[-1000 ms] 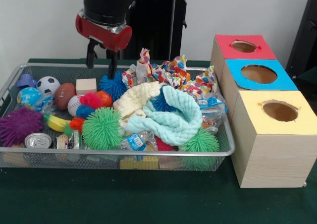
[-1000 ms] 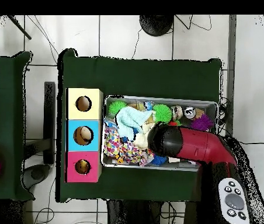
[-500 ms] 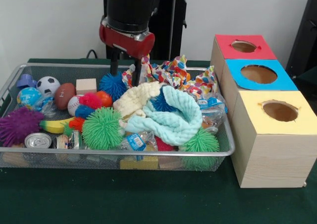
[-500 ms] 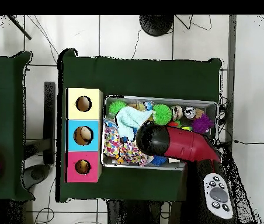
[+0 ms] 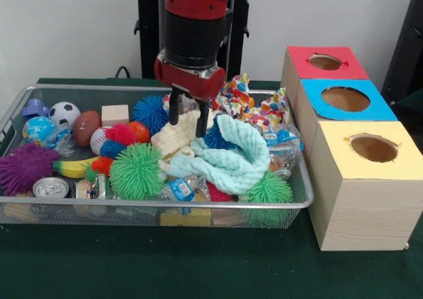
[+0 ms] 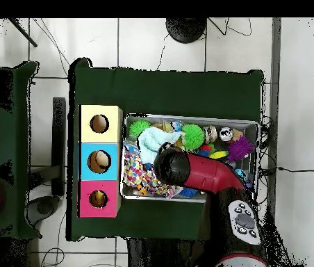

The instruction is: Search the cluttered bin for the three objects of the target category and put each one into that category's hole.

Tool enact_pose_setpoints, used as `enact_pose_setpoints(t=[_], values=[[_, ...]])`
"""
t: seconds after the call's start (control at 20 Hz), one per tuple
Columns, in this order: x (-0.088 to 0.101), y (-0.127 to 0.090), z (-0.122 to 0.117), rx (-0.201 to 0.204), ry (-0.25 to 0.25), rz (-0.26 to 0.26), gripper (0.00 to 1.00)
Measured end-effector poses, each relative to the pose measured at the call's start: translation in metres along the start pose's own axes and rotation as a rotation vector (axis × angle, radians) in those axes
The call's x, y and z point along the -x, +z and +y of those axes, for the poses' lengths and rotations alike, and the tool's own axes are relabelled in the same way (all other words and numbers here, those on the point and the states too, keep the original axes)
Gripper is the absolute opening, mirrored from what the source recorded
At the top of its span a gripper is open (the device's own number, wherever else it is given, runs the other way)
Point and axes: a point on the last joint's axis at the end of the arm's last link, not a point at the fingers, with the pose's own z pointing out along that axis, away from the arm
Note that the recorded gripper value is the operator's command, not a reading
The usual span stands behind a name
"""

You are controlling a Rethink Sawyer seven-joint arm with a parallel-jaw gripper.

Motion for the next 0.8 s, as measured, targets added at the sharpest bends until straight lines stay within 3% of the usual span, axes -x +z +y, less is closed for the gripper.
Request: enact_pose_setpoints(t=[0.3, 0.8], values=[[-0.010, 0.014, 0.014, 0.019, 0.032, 0.024, 1.00], [-0.015, 0.046, 0.008, 0.036, 0.065, 0.012, 1.00]])
